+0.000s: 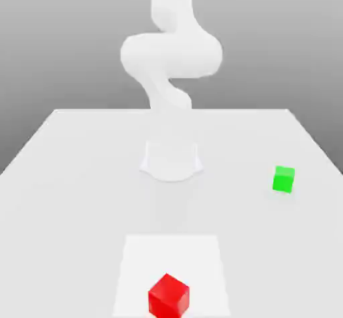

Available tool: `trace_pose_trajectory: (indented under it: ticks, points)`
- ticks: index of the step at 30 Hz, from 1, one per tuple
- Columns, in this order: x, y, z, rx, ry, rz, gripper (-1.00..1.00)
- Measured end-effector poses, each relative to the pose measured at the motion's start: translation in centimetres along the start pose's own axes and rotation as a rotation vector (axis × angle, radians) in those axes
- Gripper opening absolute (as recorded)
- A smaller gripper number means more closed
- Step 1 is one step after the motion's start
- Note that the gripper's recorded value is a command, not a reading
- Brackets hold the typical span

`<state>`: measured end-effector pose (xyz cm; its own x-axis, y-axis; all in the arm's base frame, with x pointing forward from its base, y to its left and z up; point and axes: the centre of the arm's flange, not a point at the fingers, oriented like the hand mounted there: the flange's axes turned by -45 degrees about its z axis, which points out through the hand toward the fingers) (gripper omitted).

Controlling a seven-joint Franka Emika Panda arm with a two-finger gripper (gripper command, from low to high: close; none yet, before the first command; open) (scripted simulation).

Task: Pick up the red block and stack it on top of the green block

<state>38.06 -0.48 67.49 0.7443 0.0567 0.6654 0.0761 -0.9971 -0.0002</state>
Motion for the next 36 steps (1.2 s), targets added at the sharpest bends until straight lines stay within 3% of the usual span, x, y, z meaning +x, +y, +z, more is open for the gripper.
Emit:
trace_pose_trajectory:
  ticks: [13,26,31,32,36]
  points:
    - [-6.6,0.1,24.8,0.213,-0.342,-0.37,0.0]
    - [-21.9,0.5,41.1,0.305,-0.66,-0.779,0.0]
    - [-26.6,0.7,46.0,0.308,-0.681,-0.812,0.0]
    - [-27.1,0.7,46.5,0.308,-0.682,-0.812,-1.0]
    - [-27.1,0.7,46.5,0.309,-0.684,-0.811,-1.0]
